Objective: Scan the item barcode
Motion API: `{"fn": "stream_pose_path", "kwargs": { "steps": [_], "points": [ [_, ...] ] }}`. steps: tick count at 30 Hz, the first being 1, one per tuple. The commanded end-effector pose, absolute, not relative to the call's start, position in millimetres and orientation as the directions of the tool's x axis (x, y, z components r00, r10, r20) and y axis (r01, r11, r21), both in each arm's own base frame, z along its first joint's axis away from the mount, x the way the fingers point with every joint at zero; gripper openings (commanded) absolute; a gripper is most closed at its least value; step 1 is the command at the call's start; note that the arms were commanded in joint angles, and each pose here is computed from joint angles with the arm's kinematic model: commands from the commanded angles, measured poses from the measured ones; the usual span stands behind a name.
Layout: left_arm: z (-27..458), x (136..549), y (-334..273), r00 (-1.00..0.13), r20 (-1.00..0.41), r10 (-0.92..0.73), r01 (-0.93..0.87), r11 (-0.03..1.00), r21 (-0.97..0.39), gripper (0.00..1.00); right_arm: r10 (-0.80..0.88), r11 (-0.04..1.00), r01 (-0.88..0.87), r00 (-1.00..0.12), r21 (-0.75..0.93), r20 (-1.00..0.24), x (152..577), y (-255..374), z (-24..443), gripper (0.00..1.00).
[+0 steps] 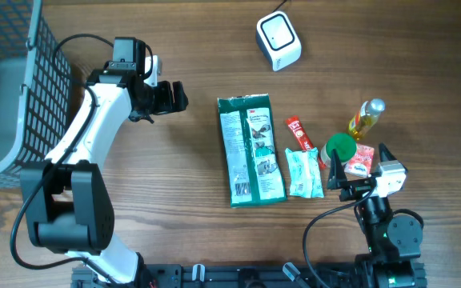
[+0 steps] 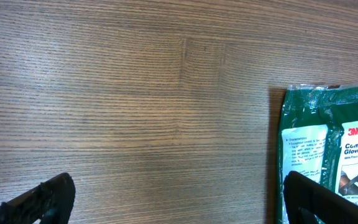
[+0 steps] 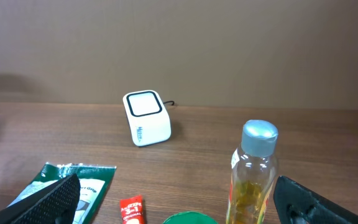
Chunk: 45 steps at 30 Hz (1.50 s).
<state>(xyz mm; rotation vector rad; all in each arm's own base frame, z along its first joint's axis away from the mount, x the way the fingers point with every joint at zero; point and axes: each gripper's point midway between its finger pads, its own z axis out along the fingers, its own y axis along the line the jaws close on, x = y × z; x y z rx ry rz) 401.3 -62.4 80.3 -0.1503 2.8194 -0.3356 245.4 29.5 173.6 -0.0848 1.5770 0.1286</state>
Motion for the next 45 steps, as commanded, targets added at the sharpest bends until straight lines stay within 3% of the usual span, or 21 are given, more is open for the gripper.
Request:
{"fn": "stream_pose_path", "kwargs": {
  "steps": [1, 31, 38, 45],
  "points": [
    [84, 404, -61, -0.946, -0.291, -0.139, -0.066, 0.967, -0.247, 1.00, 0.019, 0.989, -0.145, -0.001, 0.019, -1.000, 245, 31, 175, 1.00],
    [93, 404, -62, -0.940, -0.312, -0.138, -0.059, 0.967, -0.249, 1.00, 0.019, 0.989, -0.145, -0.001, 0.019, -1.000, 245, 31, 175, 1.00],
    [177, 399, -64, -0.851, -0.506, -0.140, 0.002, 0.963, -0.271, 1.00, 0.020, 0.989, -0.145, -0.001, 0.020, -1.000, 245, 31, 175, 1.00],
    [314, 349, -60, -0.607, -0.779, -0.159, 0.107, 0.954, -0.279, 1.00, 0.019, 0.989, -0.145, -0.001, 0.019, -1.000, 245, 31, 175, 1.00]
  ]
}}
